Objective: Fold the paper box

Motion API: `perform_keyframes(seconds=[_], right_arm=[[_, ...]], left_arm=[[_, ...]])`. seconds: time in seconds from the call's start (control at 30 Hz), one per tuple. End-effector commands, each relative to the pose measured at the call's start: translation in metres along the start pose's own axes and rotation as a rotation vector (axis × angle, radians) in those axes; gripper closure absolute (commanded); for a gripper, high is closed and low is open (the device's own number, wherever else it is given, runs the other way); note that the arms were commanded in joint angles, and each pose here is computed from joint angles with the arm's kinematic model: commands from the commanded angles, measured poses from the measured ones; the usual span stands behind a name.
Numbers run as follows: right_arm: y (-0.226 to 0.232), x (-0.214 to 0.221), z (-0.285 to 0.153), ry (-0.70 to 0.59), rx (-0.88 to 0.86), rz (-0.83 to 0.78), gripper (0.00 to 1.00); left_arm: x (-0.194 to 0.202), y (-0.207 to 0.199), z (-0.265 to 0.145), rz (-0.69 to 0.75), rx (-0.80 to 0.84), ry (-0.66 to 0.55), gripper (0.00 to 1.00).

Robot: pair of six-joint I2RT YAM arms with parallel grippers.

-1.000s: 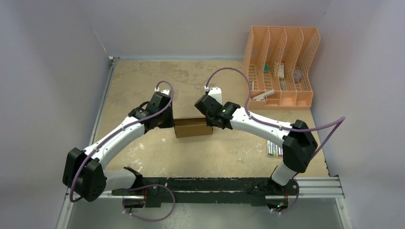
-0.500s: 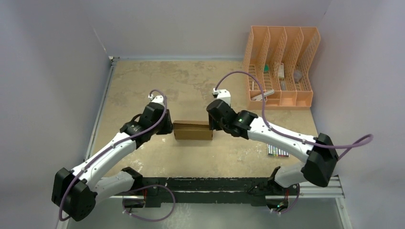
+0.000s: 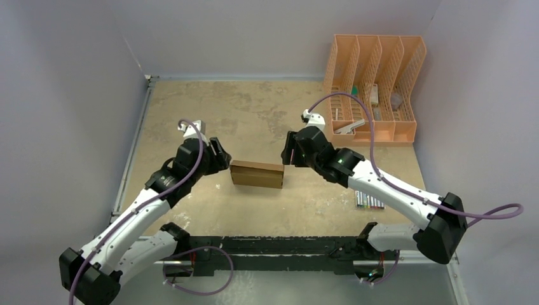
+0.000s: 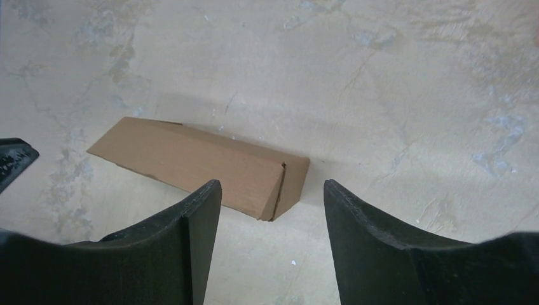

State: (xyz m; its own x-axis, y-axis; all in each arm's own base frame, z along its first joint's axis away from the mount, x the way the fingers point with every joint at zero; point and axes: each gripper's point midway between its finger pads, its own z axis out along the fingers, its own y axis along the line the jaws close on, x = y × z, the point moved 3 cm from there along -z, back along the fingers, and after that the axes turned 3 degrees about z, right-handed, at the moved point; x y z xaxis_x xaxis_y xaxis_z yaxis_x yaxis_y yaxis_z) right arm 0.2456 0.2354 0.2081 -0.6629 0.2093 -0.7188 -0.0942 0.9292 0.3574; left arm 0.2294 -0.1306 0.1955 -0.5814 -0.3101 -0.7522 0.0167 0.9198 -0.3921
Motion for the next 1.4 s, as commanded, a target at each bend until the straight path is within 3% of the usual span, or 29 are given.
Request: perform_keyframes(seconds=[0.0,0.2,0.43,0.87,1.1,1.23,1.37], right_arm=[[0.000,0.022,0.010,0.062,-0.037,0.090,0.38],[-0.010,0.055,0.025,0.157,-0.029,0.095,0.41],[-0.025,0.082,0.031,0.217,-0.017,0.083,0.45],[-0.030,0.123,0.048,0.253,-0.170,-0.002,0.51],[-0.045,0.151,0.051,0.260,-0.230,-0.023,0.71],[-0.046,0.147,0.046,0.245,-0.237,-0.037,0.77],[-0.034,0.119,0.035,0.170,-0.260,-0.061,0.75]], left_arm=[[-0.025,-0.009,0.015,-0.093,-0.037,-0.069,0.45],[0.001,-0.007,0.040,-0.054,-0.047,0.056,0.57],[0.043,0.012,0.040,-0.061,-0.064,0.155,0.74],[0.104,0.041,0.036,-0.096,-0.060,0.253,0.73],[0.121,0.050,0.043,-0.152,-0.073,0.258,0.74],[0.124,0.051,0.043,-0.159,-0.063,0.249,0.76],[0.101,0.037,0.039,-0.159,0.000,0.171,0.76]])
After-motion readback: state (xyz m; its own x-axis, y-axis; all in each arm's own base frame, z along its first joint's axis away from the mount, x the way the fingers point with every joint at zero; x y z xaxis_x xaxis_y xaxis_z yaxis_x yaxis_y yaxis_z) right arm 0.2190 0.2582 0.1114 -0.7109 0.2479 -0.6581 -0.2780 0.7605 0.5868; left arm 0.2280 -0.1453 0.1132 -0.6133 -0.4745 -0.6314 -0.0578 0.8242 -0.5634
